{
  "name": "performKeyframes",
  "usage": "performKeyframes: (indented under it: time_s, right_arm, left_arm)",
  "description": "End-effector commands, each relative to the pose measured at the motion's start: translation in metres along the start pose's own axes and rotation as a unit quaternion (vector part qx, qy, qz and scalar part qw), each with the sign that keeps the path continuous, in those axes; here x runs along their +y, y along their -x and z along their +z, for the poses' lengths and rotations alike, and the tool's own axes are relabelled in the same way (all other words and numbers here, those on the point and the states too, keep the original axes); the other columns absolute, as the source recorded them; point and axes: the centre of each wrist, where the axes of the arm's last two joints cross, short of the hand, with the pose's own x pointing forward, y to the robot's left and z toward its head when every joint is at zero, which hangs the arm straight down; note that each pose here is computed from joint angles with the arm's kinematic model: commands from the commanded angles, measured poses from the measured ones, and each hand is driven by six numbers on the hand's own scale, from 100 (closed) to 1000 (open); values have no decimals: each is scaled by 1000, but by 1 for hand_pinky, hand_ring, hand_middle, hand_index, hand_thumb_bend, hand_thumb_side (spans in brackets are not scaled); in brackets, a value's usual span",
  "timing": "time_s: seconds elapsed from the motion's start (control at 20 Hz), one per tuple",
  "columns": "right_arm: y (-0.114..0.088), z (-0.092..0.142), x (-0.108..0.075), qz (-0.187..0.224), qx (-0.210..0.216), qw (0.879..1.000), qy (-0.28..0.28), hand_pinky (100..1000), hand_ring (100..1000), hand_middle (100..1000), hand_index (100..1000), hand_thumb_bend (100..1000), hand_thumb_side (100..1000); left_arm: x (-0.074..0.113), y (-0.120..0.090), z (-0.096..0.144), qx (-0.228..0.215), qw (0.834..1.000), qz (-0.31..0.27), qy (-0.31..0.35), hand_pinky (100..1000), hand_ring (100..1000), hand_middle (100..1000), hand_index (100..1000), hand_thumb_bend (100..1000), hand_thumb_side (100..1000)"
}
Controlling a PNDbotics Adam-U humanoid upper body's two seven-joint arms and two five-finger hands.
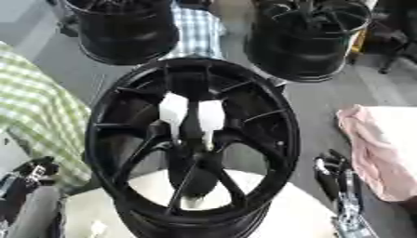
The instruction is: Pull the pin out of the wheel hub.
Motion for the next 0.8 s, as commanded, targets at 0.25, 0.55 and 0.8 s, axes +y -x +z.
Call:
performKeyframes:
  time_s: [0.25, 0.55, 0.8]
  right_arm:
    - [-6, -7, -7, 7, -16, 1000, 3, 753, 688, 685, 857, 100, 479]
    - [-6, -7, -7, 7, -16, 1000, 3, 753, 688, 685, 857, 100, 479]
    - [-5, -7, -7, 7, -15, 1000, 5, 753, 688, 685, 858, 100, 479]
  left_arm:
    - [9, -10, -2, -12, 1000, -14, -5, 703, 773, 658, 794, 308, 665]
    - [9, -10, -2, -12, 1000, -12, -6, 703, 774, 658, 794, 308, 665]
    - [20, -21, -2, -34, 999, 10, -40, 704, 778, 661, 796, 311, 671]
